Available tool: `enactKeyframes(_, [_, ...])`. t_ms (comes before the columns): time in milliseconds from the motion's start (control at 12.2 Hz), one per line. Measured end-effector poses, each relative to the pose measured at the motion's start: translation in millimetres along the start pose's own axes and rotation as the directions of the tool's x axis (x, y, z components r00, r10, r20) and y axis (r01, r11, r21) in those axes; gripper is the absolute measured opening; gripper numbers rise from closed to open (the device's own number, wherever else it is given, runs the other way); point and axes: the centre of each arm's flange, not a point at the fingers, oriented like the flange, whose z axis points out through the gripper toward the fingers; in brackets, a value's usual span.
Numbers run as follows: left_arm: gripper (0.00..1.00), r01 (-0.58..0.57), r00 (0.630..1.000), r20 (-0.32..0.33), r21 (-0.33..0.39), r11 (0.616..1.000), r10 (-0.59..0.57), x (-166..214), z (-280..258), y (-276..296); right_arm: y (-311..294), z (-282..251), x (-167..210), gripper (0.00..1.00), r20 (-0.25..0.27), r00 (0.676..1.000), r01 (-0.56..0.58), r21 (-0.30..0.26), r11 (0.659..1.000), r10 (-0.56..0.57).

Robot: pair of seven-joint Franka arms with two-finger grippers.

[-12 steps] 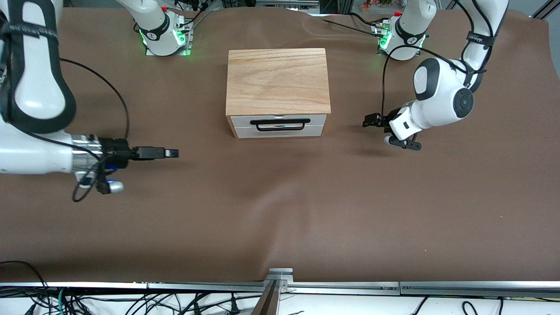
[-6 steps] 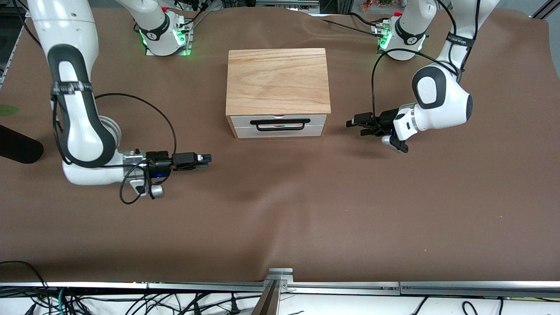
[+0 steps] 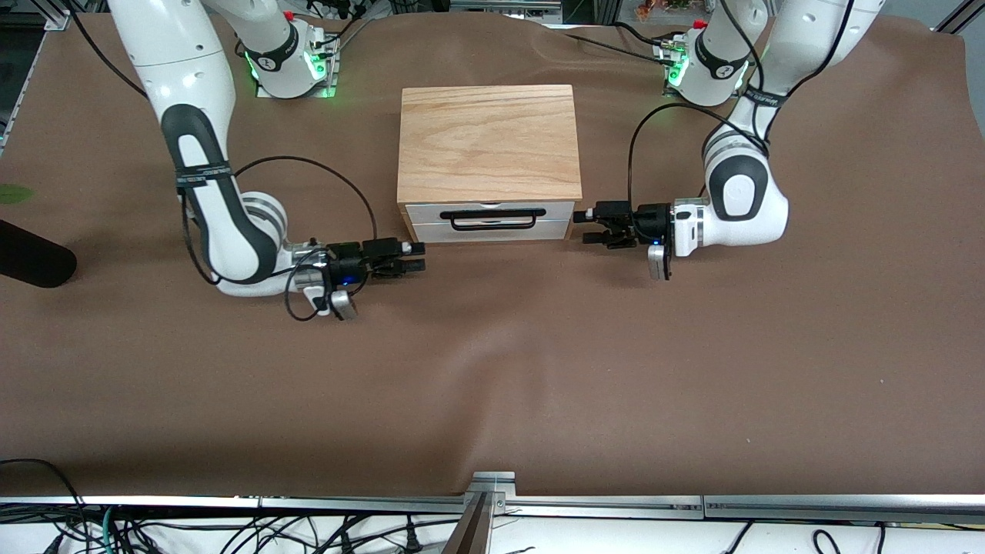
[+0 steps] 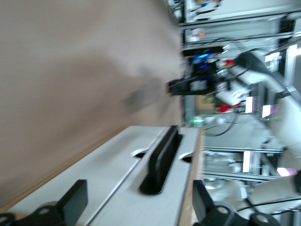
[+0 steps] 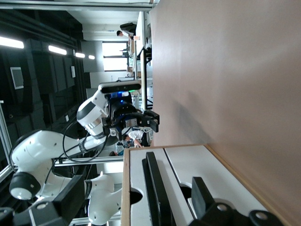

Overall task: Pull top drawer with both arms simultaneously
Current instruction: 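Close the left and right grippers on the black handle ends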

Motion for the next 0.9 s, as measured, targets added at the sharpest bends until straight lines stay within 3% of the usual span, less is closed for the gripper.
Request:
enactKeyframes(82, [0.93,-0.012,1.0,-0.016,-0.048,0.999,0.011,-0.6,10.4,-5.0,5.7,9.8,-8.5,1.0,-0.002,1.0,0.021,0.012,1.0,-0.021])
enactKeyframes(164, [0.83,-0.028,0.999,-0.023,-0.081,0.996,0.027,-1.1,20.8,-9.1,11.8,18.6,-17.2,1.0,-0.012,0.999,0.041,0.028,0.999,-0.04])
enactKeyframes(247, [0.83,-0.039,0.999,-0.027,-0.109,0.993,0.036,-1.1,30.8,-13.9,17.9,27.1,-26.0,1.0,-0.023,0.998,0.055,0.041,0.998,-0.054])
enactKeyframes(493, [0.48,-0.05,0.997,-0.067,-0.183,0.982,0.039,-5.3,64.7,-26.3,28.1,47.0,-43.2,1.0,-0.025,0.997,0.069,0.057,0.996,-0.068])
enactKeyframes(575, [0.43,-0.049,0.997,-0.072,-0.203,0.978,0.035,-9.7,78.8,-26.8,29.5,51.9,-45.6,1.0,-0.025,0.997,0.078,0.06,0.995,-0.076])
enactKeyframes(904, [0.43,-0.029,0.999,-0.049,-0.219,0.975,0.018,-21.0,97.6,-30.6,43.4,63.8,-53.0,0.96,-0.03,0.995,0.101,0.088,0.991,-0.099])
